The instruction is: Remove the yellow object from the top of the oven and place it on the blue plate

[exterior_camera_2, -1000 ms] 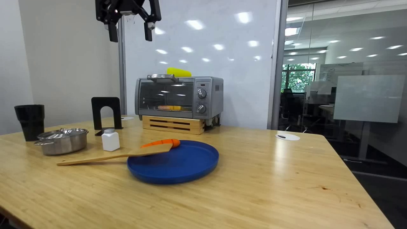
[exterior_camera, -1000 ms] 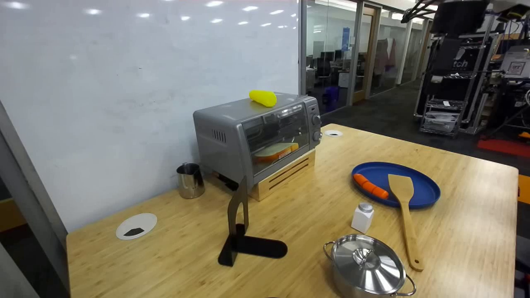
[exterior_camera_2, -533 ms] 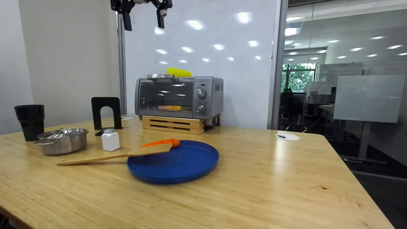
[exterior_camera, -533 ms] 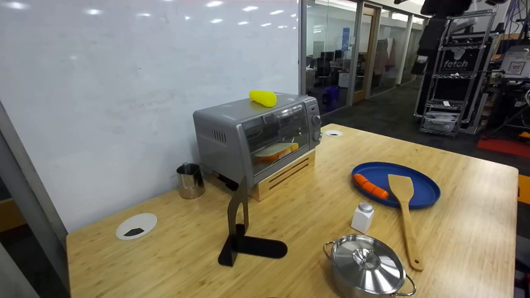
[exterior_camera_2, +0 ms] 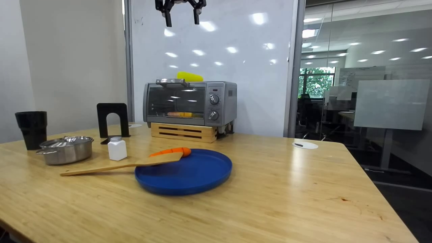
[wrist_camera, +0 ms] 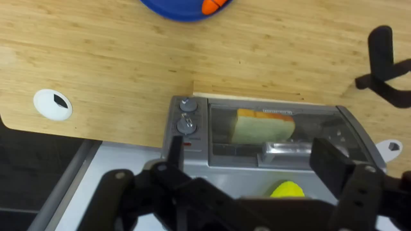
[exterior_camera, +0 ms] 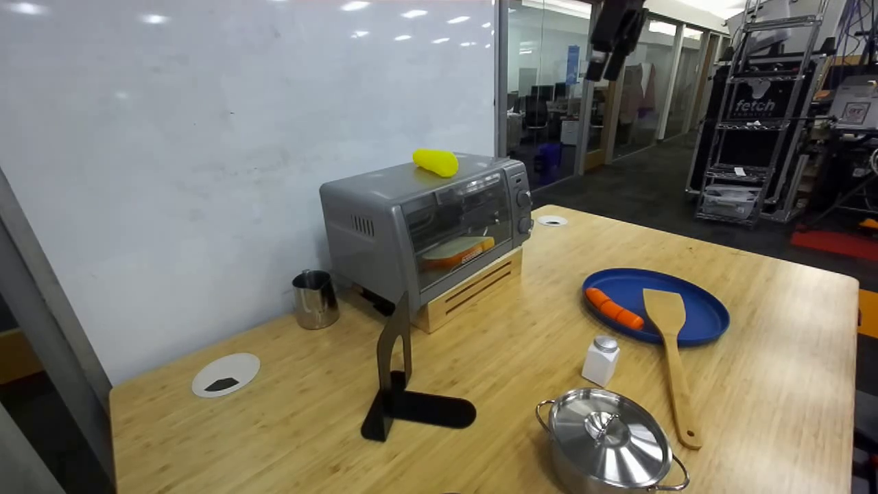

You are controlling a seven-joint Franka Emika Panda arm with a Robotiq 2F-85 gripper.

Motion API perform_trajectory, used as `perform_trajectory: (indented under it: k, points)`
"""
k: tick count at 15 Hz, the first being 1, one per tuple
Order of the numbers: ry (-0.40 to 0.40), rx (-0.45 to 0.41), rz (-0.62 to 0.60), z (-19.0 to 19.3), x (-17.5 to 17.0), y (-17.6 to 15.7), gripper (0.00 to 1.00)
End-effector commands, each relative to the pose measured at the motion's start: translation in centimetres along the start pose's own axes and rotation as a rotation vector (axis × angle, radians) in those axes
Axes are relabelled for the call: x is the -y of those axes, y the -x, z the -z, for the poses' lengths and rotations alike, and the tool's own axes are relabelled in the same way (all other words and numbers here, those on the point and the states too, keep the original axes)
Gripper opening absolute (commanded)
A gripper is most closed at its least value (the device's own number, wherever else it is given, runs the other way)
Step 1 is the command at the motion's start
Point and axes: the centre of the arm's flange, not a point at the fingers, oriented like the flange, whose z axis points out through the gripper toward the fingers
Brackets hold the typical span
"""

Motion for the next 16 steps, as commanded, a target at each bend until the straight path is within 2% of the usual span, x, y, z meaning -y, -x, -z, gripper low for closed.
perform_trajectory:
  k: [1,4,7,12,16]
  points:
    - [-0.038,-0.067,-0.112,1.1,0.6,-8.2,1.0]
    - [-0.105,-0.137,-0.257,0.5,2.0,-11.9,1.0]
    - [-0.113,-0.133,-0.334,-2.1,2.8,-14.1,1.0]
    - [-0.112,-0.038,-0.341,-9.2,3.3,-14.8,1.0]
    - [-0.105,-0.018,-0.31,-12.0,4.9,-15.3,1.0]
